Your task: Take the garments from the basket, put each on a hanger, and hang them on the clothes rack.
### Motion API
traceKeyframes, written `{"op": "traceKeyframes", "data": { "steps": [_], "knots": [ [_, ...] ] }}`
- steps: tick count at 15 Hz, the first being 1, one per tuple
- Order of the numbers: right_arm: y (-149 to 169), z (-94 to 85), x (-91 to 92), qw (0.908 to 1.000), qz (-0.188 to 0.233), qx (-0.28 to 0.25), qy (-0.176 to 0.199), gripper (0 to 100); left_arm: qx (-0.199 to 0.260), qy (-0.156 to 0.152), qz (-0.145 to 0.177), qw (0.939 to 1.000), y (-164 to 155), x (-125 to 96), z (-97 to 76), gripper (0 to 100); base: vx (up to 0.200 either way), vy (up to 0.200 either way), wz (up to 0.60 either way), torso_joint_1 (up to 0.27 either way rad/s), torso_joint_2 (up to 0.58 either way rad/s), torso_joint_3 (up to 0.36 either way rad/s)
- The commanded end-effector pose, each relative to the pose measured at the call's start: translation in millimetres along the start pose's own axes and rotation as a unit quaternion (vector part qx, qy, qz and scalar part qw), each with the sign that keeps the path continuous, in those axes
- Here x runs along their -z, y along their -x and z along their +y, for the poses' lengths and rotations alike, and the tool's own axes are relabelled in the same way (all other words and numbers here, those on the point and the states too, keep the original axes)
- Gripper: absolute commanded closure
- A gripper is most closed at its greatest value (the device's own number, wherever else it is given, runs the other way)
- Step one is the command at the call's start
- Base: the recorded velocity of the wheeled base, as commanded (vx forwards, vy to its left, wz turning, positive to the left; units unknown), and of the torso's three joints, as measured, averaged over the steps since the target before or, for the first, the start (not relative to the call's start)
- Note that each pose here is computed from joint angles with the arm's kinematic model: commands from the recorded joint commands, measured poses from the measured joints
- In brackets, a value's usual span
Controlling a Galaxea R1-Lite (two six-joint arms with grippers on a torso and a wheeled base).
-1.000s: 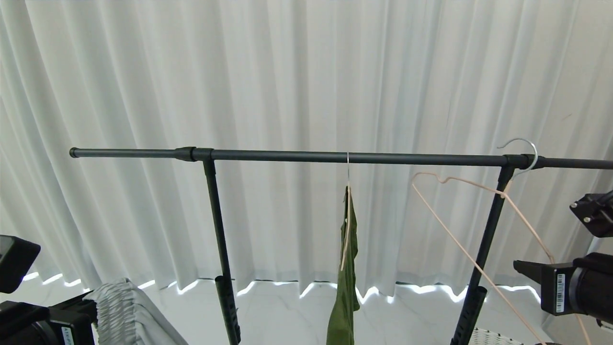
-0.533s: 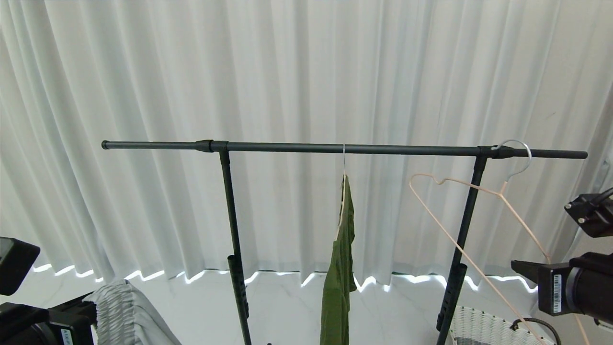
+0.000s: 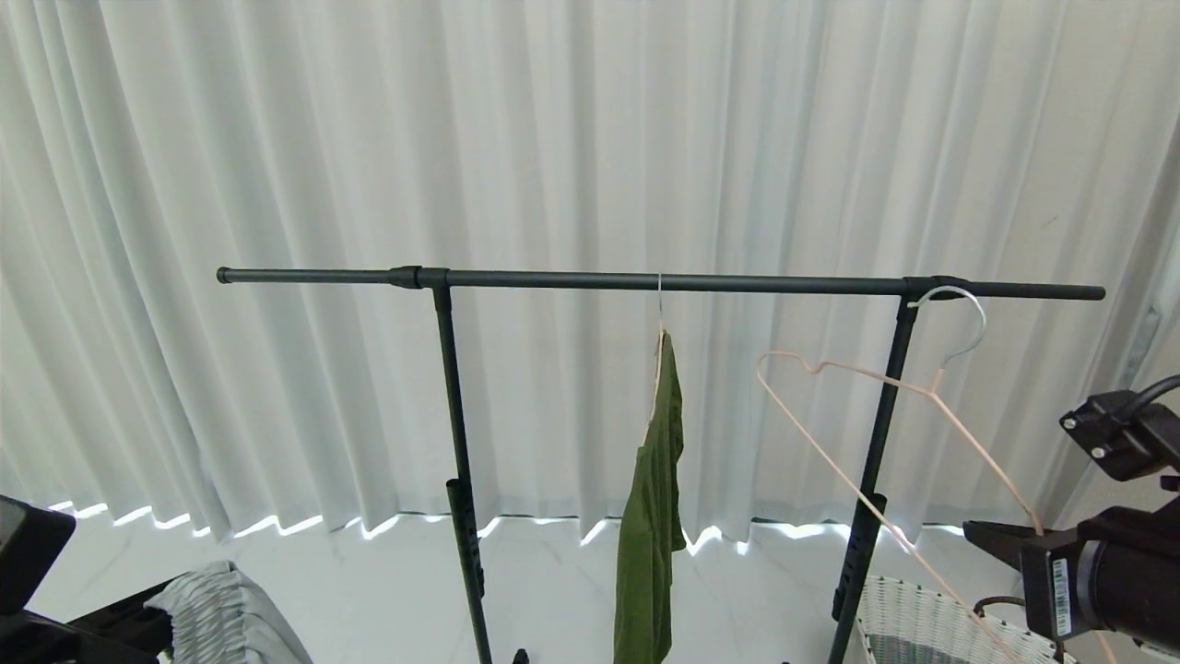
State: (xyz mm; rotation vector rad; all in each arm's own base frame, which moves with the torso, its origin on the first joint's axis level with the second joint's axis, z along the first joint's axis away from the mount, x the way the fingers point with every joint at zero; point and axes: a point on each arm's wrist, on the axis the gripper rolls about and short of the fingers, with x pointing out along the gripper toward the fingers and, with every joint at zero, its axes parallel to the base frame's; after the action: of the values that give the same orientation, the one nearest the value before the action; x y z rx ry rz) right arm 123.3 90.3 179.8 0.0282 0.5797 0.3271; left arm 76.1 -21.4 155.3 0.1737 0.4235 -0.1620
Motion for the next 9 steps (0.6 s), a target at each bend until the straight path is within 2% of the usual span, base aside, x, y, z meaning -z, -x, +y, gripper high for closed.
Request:
{"op": "traceKeyframes", "data": {
  "steps": [1, 4, 5, 7, 9],
  "knots": [
    [0.7, 11.2, 1.9, 0.9985, 0.008, -0.040, 0.036, 100, 0.000, -0.001, 0.005, 1.0000, -2.8, -2.5, -0.3, 100, 0.000, 0.000, 0.00, 0.000, 0.00, 0.000],
    [-4.0, 27.5, 4.9, 0.9939, 0.010, -0.087, 0.067, 100, 0.002, -0.007, 0.016, 0.9999, -16.2, -21.3, -1.5, 100, 0.000, 0.000, 0.00, 0.000, 0.00, 0.000],
    [-4.0, 35.4, 5.7, 0.9904, 0.007, -0.116, 0.075, 100, 0.002, -0.004, 0.015, 0.9999, -25.8, -38.5, -2.0, 100, 0.000, 0.000, 0.00, 0.000, 0.00, 0.000],
    [1.2, 47.0, 5.1, 0.9804, 0.001, -0.177, 0.087, 100, -0.003, -0.004, 0.028, 0.9996, -47.1, -60.0, -3.9, 100, 0.000, 0.000, 0.00, 0.000, 0.00, 0.000],
    [6.9, 58.7, 3.9, 0.9670, -0.001, -0.235, 0.098, 100, 0.004, -0.016, 0.038, 0.9991, -63.9, -72.4, -8.5, 100, 0.000, 0.000, 0.00, 0.000, 0.00, 0.000]
  ]
}}
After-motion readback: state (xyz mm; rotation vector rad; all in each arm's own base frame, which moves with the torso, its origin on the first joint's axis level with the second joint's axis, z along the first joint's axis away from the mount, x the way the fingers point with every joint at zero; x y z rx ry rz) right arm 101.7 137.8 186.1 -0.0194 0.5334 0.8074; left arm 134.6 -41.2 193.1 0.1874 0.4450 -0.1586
